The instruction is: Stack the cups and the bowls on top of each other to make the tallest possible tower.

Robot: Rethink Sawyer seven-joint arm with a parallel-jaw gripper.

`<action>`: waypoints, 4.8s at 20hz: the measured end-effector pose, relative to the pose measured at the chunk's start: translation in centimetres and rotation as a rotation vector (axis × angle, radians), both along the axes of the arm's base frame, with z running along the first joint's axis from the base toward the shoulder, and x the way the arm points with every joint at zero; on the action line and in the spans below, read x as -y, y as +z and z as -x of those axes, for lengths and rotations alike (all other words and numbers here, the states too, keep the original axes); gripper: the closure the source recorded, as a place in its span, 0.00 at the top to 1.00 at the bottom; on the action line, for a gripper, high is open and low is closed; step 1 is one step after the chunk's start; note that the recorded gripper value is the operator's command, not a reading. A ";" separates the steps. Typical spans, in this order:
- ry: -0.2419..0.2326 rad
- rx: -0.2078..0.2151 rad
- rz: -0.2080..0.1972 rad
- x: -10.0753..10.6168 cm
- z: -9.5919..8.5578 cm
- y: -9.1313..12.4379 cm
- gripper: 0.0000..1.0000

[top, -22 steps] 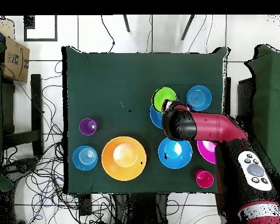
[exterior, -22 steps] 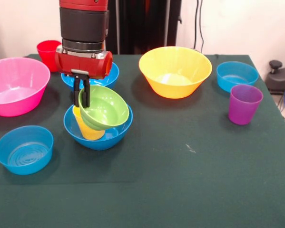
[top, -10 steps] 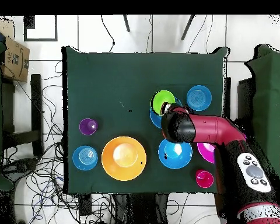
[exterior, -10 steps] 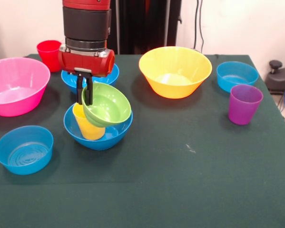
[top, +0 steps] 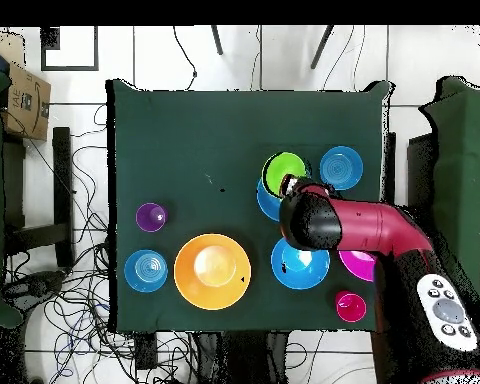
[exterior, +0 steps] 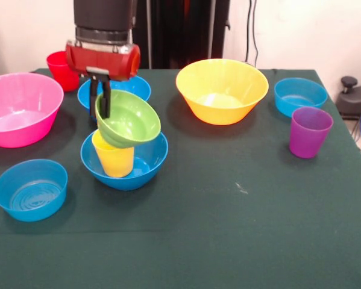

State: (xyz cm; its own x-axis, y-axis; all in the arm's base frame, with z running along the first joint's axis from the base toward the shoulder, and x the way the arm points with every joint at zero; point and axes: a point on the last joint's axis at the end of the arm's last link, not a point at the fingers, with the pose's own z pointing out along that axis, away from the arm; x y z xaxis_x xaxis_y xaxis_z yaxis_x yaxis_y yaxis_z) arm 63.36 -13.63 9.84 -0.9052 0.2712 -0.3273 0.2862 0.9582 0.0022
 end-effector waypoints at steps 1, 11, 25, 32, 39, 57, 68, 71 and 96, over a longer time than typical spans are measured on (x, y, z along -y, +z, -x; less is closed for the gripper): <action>-0.005 0.006 0.003 0.2 -0.1 0.7 0.00; -0.041 0.046 0.028 2.3 -0.3 3.9 0.00; -0.047 -0.004 0.006 1.9 2.5 2.7 0.00; -0.040 -0.038 -0.011 0.9 4.0 1.9 0.00; -0.038 -0.049 -0.017 0.5 4.6 1.6 0.00; -0.036 -0.075 -0.058 -0.4 5.4 -1.6 0.00; -0.042 -0.096 -0.085 -0.7 6.2 -3.6 0.00; -0.051 -0.092 -0.086 -0.2 6.2 -3.5 0.00; -0.063 -0.009 -0.052 1.9 4.3 0.6 0.00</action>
